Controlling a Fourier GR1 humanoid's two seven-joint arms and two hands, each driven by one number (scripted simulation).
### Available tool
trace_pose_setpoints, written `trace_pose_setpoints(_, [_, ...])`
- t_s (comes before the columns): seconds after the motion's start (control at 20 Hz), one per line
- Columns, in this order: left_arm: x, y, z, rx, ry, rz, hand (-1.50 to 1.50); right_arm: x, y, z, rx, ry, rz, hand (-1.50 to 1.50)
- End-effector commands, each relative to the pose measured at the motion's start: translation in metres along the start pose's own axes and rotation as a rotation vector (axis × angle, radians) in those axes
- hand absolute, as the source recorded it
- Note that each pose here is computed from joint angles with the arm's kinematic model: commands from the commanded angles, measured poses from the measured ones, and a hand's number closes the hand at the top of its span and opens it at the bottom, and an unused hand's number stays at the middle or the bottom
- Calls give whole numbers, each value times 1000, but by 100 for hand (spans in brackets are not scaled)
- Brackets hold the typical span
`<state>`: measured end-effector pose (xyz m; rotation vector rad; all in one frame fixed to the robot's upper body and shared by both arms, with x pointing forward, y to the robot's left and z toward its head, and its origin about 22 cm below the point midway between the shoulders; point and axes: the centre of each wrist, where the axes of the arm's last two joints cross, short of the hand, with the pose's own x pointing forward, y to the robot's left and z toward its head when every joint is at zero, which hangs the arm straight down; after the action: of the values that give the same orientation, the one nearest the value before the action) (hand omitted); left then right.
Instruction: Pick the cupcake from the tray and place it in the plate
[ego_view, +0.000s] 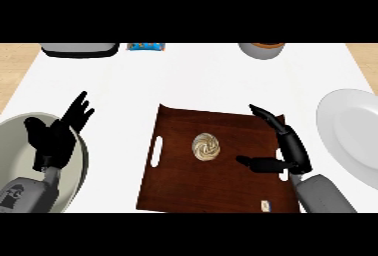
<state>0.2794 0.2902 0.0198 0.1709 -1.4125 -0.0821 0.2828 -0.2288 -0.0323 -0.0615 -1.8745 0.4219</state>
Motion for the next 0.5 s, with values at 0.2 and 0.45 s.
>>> trace_pose_setpoints(0.2, [0, 5, -10, 5, 6, 10, 0, -3, -16, -15, 178, 62, 226, -150])
trace_pose_setpoints(0.45, [1, -5, -1, 1, 15, -3, 0, 28, 10, -14, 227, 92, 268, -150])
